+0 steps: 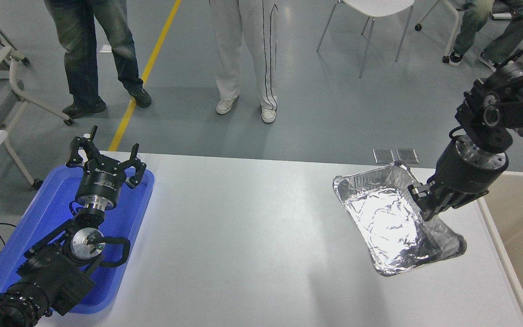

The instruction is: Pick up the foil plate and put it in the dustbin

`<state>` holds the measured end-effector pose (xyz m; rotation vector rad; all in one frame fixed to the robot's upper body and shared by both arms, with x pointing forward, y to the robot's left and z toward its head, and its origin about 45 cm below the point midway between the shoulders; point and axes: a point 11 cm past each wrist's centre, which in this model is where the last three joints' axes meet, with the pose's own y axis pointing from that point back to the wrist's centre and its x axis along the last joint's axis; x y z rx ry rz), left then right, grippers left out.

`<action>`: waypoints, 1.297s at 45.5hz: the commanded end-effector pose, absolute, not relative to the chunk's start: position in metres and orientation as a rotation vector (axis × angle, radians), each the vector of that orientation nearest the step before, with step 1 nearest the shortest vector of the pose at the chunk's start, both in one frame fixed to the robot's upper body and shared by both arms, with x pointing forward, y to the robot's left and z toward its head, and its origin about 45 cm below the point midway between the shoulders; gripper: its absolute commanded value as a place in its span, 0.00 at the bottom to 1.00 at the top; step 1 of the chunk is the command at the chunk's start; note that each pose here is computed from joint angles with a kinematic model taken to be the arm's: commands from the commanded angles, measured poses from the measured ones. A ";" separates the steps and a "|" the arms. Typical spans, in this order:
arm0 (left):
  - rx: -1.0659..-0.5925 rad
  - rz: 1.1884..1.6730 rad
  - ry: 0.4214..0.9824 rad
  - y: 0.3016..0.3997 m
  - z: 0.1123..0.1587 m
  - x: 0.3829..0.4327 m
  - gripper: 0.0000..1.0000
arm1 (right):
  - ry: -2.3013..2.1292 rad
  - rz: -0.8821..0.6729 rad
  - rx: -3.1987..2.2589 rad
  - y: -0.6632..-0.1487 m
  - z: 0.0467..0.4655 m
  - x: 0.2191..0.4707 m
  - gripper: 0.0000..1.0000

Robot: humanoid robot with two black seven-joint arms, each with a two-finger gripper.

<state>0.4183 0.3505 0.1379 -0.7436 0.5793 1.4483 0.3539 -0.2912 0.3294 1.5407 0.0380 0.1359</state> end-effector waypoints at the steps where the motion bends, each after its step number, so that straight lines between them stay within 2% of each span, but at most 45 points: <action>1: -0.744 1.448 0.579 0.3505 0.1379 0.4183 1.00 | -0.022 0.175 1.546 -0.291 0.359 0.358 0.00; 19: -0.744 1.448 0.579 0.3505 0.1379 0.4183 1.00 | -0.026 0.187 1.549 -0.288 0.365 0.357 0.00; 37: -0.742 1.448 0.579 0.3503 0.1377 0.4182 1.00 | -0.050 0.143 1.527 -0.307 0.362 0.353 0.00; 48: -0.741 1.449 0.579 0.3506 0.1374 0.4181 1.00 | -0.088 0.074 1.493 -0.337 0.358 0.346 0.00; 59: -0.740 1.452 0.580 0.3512 0.1365 0.4174 1.00 | -0.185 -0.039 1.471 -0.392 0.355 0.328 0.00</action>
